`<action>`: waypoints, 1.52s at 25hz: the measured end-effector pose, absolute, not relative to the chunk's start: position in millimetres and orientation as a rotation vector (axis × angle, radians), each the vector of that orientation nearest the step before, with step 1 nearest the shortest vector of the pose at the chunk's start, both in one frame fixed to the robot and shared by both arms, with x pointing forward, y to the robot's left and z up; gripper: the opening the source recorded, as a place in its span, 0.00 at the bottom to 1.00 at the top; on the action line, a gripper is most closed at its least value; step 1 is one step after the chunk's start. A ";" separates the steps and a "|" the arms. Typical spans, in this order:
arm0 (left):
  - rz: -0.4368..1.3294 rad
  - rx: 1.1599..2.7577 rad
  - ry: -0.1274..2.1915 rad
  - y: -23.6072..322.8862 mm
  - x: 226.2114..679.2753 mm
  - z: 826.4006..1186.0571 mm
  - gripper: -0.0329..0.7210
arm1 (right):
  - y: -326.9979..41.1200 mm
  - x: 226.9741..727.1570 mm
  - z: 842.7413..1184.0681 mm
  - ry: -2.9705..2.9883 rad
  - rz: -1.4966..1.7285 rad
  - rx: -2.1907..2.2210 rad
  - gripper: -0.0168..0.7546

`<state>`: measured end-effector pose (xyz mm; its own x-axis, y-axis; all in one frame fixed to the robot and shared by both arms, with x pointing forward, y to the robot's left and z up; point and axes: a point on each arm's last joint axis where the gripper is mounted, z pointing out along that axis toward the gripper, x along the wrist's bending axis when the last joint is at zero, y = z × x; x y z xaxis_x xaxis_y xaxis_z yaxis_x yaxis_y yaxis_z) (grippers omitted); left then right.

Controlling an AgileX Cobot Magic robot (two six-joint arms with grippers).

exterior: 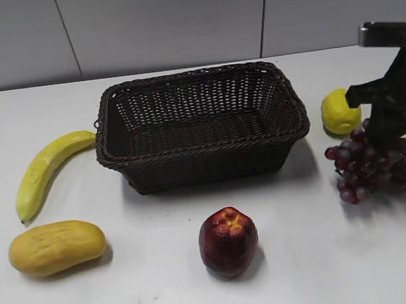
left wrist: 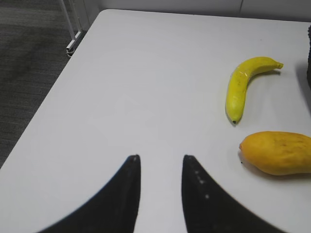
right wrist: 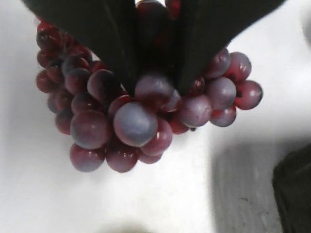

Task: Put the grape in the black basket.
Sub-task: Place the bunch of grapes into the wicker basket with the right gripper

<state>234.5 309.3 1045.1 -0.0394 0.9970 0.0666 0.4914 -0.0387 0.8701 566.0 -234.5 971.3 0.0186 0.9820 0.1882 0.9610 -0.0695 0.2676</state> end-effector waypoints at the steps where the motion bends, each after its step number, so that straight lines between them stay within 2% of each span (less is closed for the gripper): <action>1: 1.005 1.596 1.596 309.3 234.5 1045.1 0.35 | -235.0 563.7 981.1 2.085 0.533 2.174 0.21; 9: 1.005 1.596 1.596 309.3 234.5 1045.1 0.35 | -237.0 545.0 1058.2 1.999 0.767 2.014 0.19; 11: 1.005 1.596 1.596 309.3 234.5 1045.1 0.35 | -231.8 546.1 1080.7 2.003 0.834 1.929 0.14; 16: 1.005 1.596 1.596 309.3 234.5 1045.1 0.35 | -189.0 548.9 1136.2 2.060 1.052 1.626 0.08; 20: 1.005 1.596 1.596 309.3 234.5 1045.1 0.35 | -150.6 558.0 1156.7 2.071 1.188 1.432 0.06; 27: 1.005 1.596 1.596 309.3 234.5 1045.1 0.35 | -108.4 603.0 1133.0 2.081 1.256 1.404 0.05; 38: 1.005 1.596 1.596 309.3 234.5 1045.1 0.35 | -81.1 644.3 1042.4 2.182 1.197 1.672 0.05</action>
<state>234.5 309.3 1045.1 -0.0394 0.9970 0.0666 0.4914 -0.0387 0.8701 644.3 -81.1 1042.4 -0.3708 0.8646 0.3391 0.7506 0.0640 0.6576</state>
